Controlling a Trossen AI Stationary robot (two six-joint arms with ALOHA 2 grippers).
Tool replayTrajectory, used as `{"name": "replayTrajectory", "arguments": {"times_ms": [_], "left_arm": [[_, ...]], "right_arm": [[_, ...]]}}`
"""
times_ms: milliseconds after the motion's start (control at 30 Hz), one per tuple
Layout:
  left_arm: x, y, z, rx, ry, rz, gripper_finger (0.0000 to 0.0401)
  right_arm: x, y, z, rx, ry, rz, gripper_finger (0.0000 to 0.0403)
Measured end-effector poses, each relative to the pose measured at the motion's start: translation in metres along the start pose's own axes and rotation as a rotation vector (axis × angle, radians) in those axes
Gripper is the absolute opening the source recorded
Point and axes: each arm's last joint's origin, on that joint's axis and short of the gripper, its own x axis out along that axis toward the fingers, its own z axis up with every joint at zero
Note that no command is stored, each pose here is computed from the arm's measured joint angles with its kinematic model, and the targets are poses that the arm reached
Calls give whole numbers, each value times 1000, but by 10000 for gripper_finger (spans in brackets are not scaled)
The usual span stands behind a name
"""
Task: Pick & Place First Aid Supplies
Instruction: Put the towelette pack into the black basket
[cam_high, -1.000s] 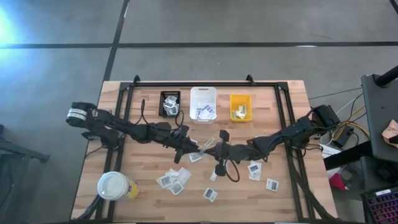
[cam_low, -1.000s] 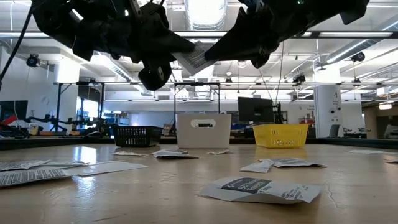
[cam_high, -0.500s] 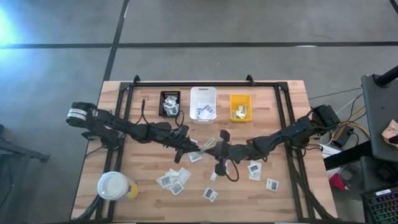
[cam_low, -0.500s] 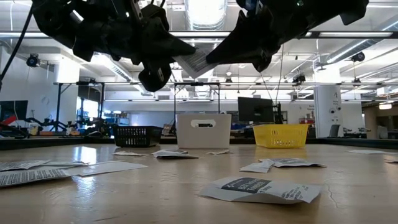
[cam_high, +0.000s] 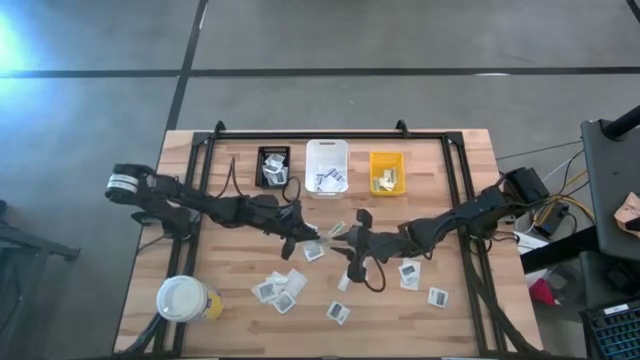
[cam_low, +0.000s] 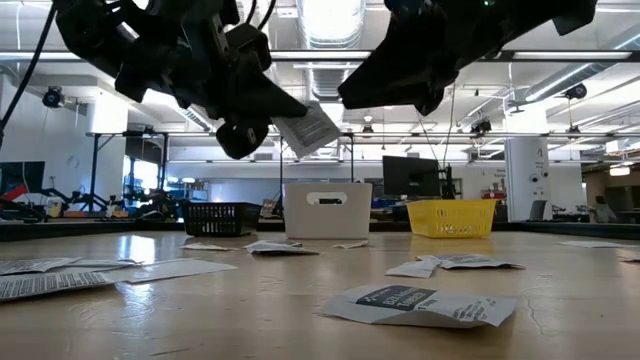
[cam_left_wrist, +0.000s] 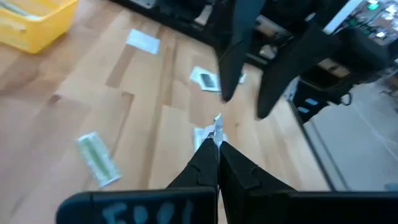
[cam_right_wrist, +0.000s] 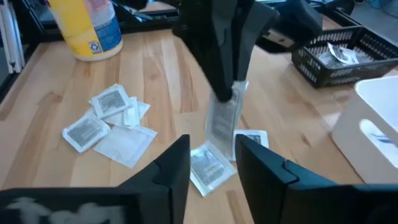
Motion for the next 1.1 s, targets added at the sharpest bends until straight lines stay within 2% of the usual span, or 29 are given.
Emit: {"name": "replayTrajectory", "arguments": {"times_ms": [233, 367, 600, 733, 967, 1100], "left_arm": [[-11, 17, 3, 21, 42, 148, 1], [-21, 26, 6, 34, 70, 257, 1], [-50, 32, 21, 50, 67, 374, 0], [-71, 36, 29, 71, 47, 509, 0], [-104, 46, 40, 76, -46, 851, 0], [-111, 55, 43, 60, -70, 927, 0]], "right_arm": [[-14, -5, 3, 26, 56, -19, 145], [-18, -7, 2, 47, 88, -27, 141], [-15, -7, -2, 40, 114, -32, 125], [-13, -7, -4, 37, 120, -32, 117], [-13, -7, -4, 37, 120, -32, 107], [-13, -7, -4, 38, 119, -32, 102]]}}
